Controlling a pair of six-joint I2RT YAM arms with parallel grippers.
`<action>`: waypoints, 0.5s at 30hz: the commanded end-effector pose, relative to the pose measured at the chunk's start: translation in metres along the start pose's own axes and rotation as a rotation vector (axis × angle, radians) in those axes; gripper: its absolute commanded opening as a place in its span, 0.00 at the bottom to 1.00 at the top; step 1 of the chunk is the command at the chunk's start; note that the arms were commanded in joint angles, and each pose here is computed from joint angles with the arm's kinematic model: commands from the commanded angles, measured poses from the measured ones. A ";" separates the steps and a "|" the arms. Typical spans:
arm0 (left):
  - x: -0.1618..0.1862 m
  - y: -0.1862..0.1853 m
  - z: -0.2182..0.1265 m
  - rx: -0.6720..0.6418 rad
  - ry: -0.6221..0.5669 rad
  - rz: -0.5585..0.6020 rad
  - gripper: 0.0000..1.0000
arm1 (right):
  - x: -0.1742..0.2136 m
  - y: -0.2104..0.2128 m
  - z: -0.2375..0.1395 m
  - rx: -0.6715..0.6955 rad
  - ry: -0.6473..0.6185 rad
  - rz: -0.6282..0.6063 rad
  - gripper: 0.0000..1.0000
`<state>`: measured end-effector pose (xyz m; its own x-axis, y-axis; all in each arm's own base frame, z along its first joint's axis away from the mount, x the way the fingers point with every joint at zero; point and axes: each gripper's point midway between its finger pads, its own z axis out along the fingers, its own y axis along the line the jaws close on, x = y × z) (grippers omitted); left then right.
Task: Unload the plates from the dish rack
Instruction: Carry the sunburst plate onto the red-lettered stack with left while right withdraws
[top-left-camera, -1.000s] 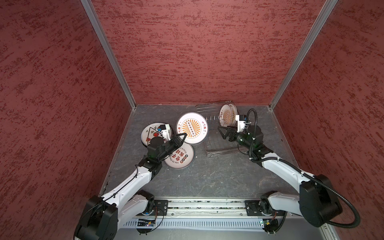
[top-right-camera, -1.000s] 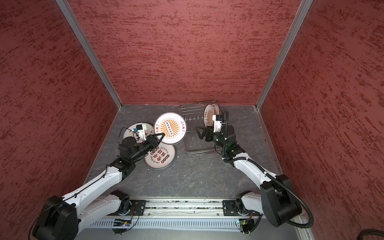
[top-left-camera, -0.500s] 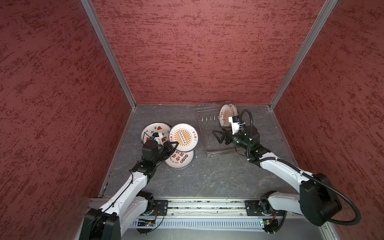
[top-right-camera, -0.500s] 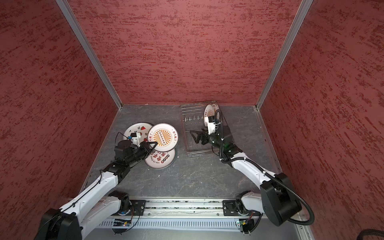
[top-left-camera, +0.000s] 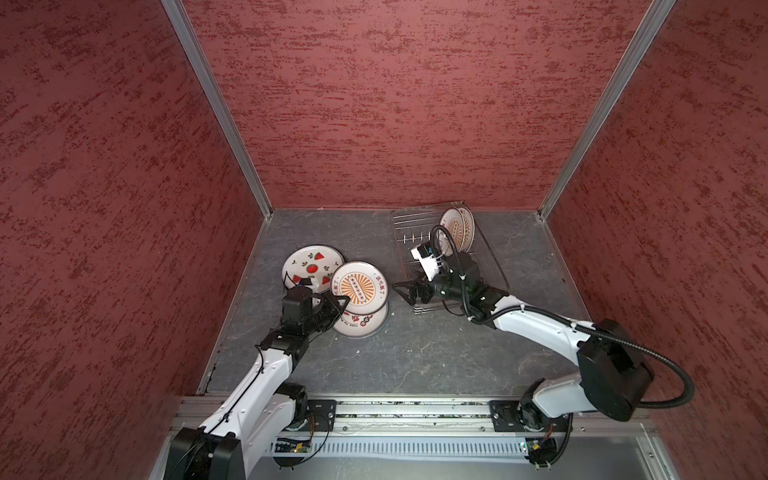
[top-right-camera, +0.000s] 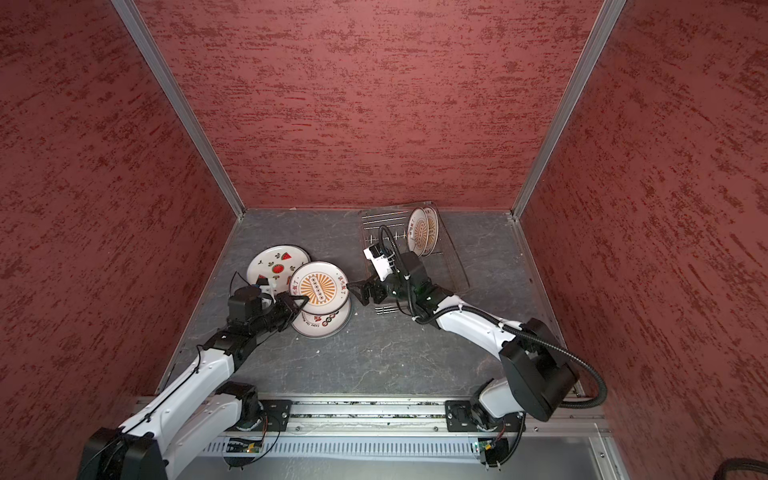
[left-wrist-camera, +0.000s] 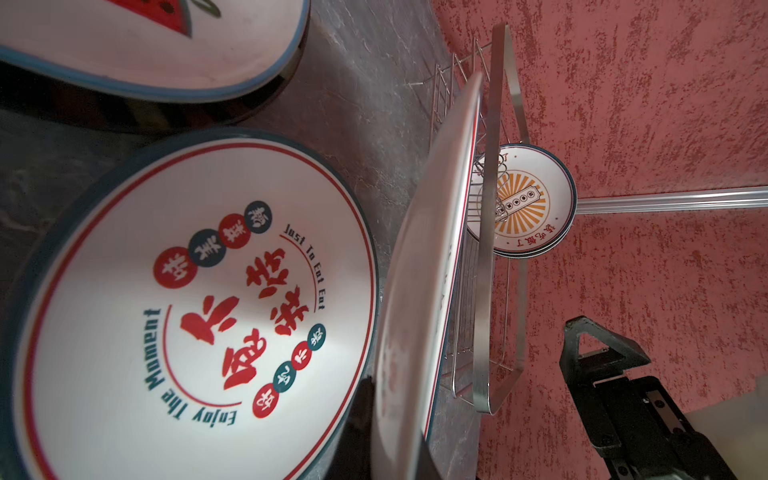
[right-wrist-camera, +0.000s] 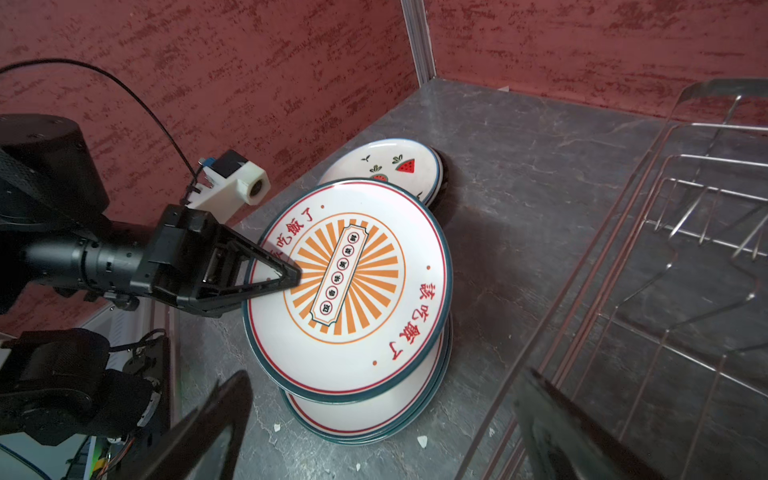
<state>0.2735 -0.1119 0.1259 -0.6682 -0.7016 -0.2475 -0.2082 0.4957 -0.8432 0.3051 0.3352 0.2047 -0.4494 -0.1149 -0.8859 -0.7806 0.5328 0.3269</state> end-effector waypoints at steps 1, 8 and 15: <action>-0.002 0.009 -0.003 -0.015 -0.018 -0.015 0.00 | -0.004 0.004 0.009 0.020 0.006 -0.068 0.99; 0.004 0.027 -0.002 -0.079 0.001 -0.063 0.00 | 0.002 0.010 0.024 0.029 0.034 -0.083 0.99; 0.009 0.042 -0.002 -0.096 -0.013 -0.101 0.02 | 0.010 0.018 0.041 0.012 0.073 -0.095 0.99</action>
<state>0.2524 -0.0989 0.0828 -0.6540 -0.7392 -0.1609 -0.3542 0.4872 -0.7982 0.3010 0.3677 0.1826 -0.4417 -0.2093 -0.8724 -0.8008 0.5303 0.2782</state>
